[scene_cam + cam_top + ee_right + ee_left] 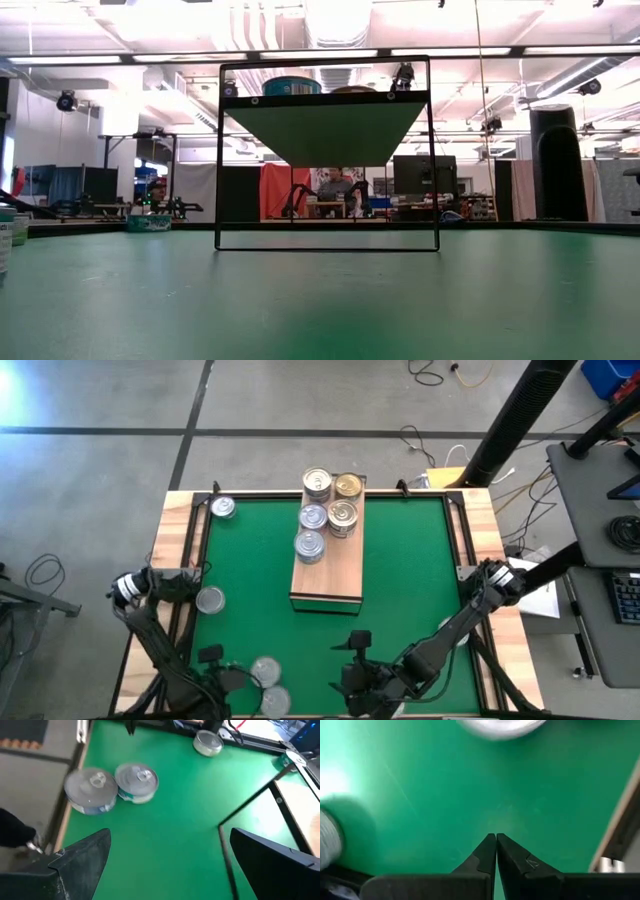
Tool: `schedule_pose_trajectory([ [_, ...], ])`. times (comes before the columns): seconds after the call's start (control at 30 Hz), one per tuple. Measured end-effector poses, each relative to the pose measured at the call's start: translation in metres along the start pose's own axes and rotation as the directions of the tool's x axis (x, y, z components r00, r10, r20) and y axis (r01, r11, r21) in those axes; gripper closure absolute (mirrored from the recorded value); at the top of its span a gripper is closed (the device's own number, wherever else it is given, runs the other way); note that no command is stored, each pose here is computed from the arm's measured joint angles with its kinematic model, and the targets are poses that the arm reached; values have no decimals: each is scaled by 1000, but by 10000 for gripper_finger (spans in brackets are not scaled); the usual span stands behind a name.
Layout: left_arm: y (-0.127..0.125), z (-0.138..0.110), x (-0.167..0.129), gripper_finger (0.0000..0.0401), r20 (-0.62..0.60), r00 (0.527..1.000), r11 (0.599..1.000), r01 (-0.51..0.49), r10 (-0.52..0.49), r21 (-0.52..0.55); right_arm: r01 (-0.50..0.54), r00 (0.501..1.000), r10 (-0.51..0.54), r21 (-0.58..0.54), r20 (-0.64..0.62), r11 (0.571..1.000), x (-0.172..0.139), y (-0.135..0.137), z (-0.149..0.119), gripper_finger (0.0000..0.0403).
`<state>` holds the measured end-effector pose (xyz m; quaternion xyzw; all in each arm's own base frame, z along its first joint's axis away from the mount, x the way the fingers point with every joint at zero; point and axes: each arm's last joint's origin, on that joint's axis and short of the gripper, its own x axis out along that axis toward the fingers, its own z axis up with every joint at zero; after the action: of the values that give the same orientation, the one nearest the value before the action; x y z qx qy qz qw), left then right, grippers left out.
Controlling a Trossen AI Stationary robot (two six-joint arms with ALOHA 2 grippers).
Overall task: Stack canned seafood by type on shelf
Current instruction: Put the green blue tuna can on the shelf
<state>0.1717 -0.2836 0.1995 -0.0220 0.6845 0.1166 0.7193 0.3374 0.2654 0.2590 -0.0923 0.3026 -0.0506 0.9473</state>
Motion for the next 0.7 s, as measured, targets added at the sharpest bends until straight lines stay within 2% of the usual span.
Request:
schedule_pose_trajectory([
  [0.1, -1, -7, 14, 401, 36, 999, 998, 8, -6, -59, -45, 998, 45, -4, -36, 999, 4, 0, -7, 3],
  [0.27, -8, -9, 44, 401, 86, 986, 988, 147, -143, -42, -137, 989, 141, 69, -48, 988, 20, -3, -16, 3],
  [0.4, -3, -2, 59, 394, 119, 973, 975, 209, -199, -82, -277, 954, 292, 175, -68, 945, 37, -11, -23, 3],
  [0.53, 4, 4, 69, 381, 154, 972, 976, 194, -178, -99, -248, 964, 260, 160, -55, 955, 56, -24, -39, 3],
  [0.6, 6, 7, 71, 376, 243, 960, 984, 161, -139, -73, -233, 970, 240, 165, -27, 958, 64, -30, -47, 3],
  [0.7, 6, 18, 73, 372, 482, 874, 989, 120, -64, -87, -236, 971, 237, 149, 16, 960, 71, -34, -59, 3],
])
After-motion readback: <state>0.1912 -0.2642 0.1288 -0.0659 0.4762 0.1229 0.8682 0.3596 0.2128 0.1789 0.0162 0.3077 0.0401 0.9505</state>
